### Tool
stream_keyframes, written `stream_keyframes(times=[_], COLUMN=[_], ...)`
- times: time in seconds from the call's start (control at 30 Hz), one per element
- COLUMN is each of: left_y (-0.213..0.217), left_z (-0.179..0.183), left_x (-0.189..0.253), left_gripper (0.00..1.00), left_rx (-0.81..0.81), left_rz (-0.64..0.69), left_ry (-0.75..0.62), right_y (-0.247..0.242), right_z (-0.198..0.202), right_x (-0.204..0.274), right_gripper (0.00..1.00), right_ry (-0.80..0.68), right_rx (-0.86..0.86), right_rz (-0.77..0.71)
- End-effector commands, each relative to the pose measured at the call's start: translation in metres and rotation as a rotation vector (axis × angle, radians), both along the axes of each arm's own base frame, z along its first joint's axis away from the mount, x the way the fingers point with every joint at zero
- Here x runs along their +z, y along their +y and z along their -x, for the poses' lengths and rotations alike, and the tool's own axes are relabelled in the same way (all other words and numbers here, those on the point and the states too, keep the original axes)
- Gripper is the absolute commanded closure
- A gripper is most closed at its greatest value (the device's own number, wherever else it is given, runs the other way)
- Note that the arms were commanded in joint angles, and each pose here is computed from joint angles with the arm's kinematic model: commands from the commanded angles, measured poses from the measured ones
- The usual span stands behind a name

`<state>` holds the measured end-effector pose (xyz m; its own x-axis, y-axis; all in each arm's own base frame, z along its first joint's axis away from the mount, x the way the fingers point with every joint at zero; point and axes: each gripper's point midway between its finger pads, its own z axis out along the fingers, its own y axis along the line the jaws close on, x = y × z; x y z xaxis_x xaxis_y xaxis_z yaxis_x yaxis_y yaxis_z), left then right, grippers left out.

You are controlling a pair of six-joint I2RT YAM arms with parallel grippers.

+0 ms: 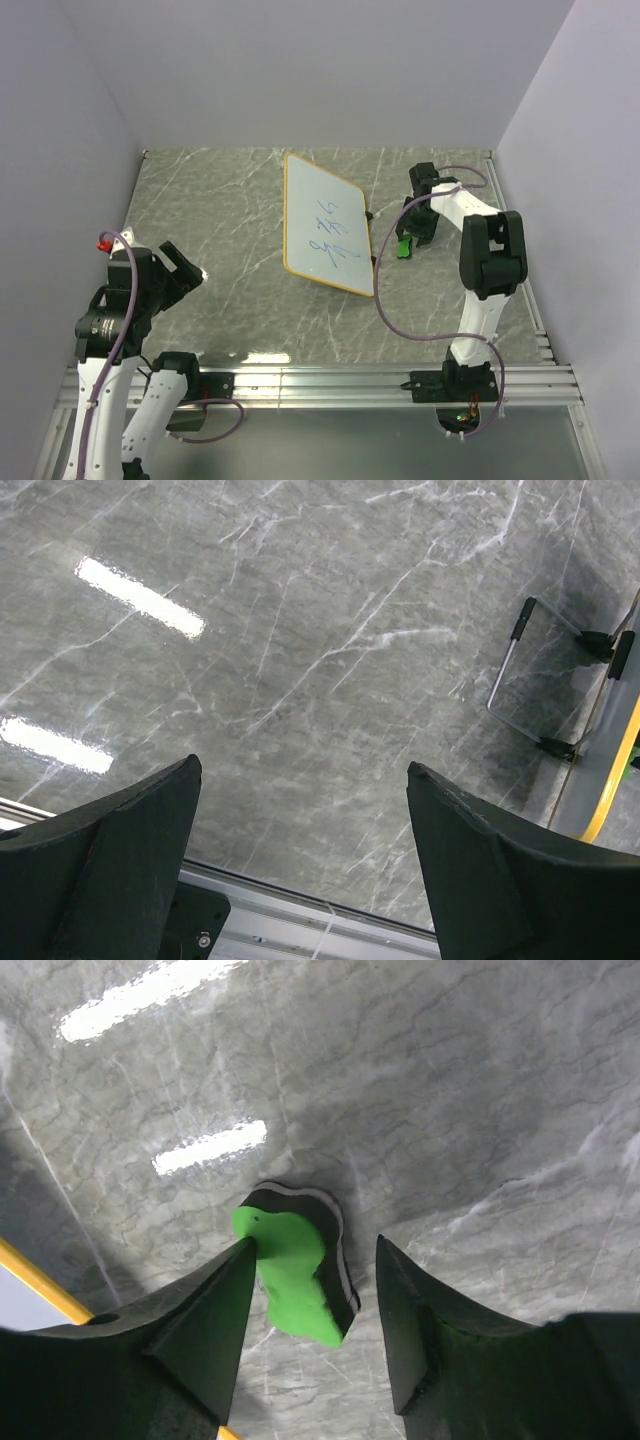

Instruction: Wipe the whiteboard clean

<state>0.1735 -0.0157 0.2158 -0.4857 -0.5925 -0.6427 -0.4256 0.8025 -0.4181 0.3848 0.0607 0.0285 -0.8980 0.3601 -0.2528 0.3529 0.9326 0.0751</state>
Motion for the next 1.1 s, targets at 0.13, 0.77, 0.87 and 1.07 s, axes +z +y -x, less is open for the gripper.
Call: stream_keyframes(times=[0.13,0.77,0.87,1.07], left_y=[0.001,0.001,0.002,0.002], left_z=[-0.007,-0.01,-0.009,-0.006], left_x=[0.011,0.01,0.012,0.013], left_gripper=[0.11,0.11,0.11,0.11], left_rx=[0.008,-0.006,-0.008,-0.011], left_rz=[-0.001,-0.017,-0.026,-0.024], left_ry=[-0.037,-0.027,-0.026,-0.04], right_y=[0.015,0.017,0.018,0.014], right_z=[-0.01,-0.004,-0.003,0.003], right_x=[0.041,0.006,-0.005,-0.018], right_gripper=[0.38,0.32,0.34,0.41], right_ry=[-0.096,-0.009,0.019,0.046], right_rx=[0.042,0.085,0.082,0.07], right_rz=[0.004,0.039,0.039,0.056])
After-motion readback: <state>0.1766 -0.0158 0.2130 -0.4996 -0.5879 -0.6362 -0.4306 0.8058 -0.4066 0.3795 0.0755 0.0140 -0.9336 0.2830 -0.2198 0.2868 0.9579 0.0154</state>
